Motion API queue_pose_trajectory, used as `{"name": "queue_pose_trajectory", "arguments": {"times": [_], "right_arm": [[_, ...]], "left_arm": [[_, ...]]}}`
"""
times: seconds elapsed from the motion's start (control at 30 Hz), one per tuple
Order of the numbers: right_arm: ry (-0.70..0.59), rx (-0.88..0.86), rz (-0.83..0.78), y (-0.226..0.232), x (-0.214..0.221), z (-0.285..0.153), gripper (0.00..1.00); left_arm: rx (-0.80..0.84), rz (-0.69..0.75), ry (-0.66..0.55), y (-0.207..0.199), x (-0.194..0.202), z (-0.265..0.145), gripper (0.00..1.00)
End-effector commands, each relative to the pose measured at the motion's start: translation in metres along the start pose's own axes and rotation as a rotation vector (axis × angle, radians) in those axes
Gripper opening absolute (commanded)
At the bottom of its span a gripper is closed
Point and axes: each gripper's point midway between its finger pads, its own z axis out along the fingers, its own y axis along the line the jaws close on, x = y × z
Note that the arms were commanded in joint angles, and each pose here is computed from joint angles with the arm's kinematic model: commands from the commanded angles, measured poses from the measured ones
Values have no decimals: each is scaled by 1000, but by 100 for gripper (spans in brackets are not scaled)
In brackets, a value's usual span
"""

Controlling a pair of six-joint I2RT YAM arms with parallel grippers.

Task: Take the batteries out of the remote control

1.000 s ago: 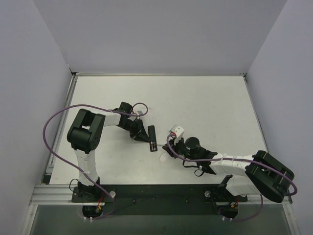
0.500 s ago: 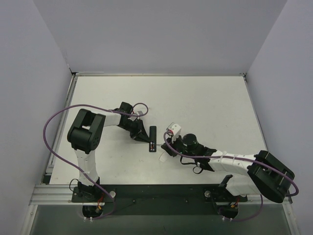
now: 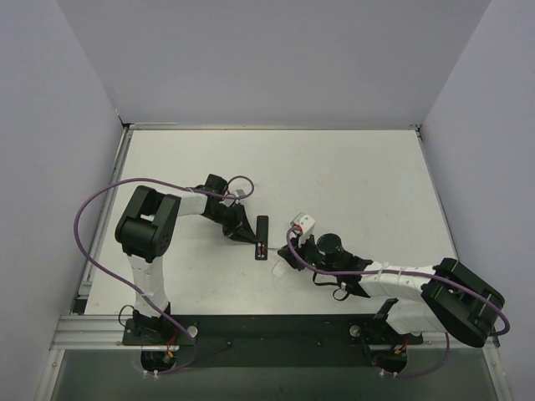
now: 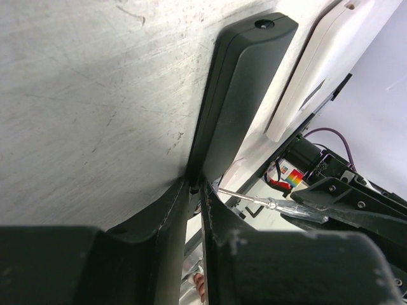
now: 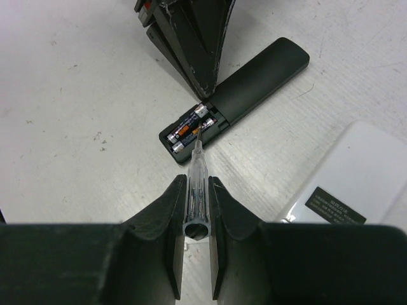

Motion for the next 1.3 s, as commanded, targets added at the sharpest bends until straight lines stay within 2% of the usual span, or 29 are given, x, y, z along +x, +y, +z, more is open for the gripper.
{"name": "queue_pose_trajectory", "arguments": {"times": [0.0,0.63,0.77,1.03,1.27], "right_arm": [[-109,-54,105,10,-17,-4,0],[-102,-25,73,4,-22,-10,0],[-74,-28,45,5,-25,-10,0],[-37,-29,15,8,-22,-12,0],[-47,-19,-4,6,-28,-10,0]], "left_arm": [[-63,16,-14,16,-2,11,23],[-49,25,-10,11,-1,11,24],[-35,41,-23,0,-5,2,28],[-61,112,-125,-22,-21,-27,46],[-64,152,-137,-27,-21,-29,51]]}}
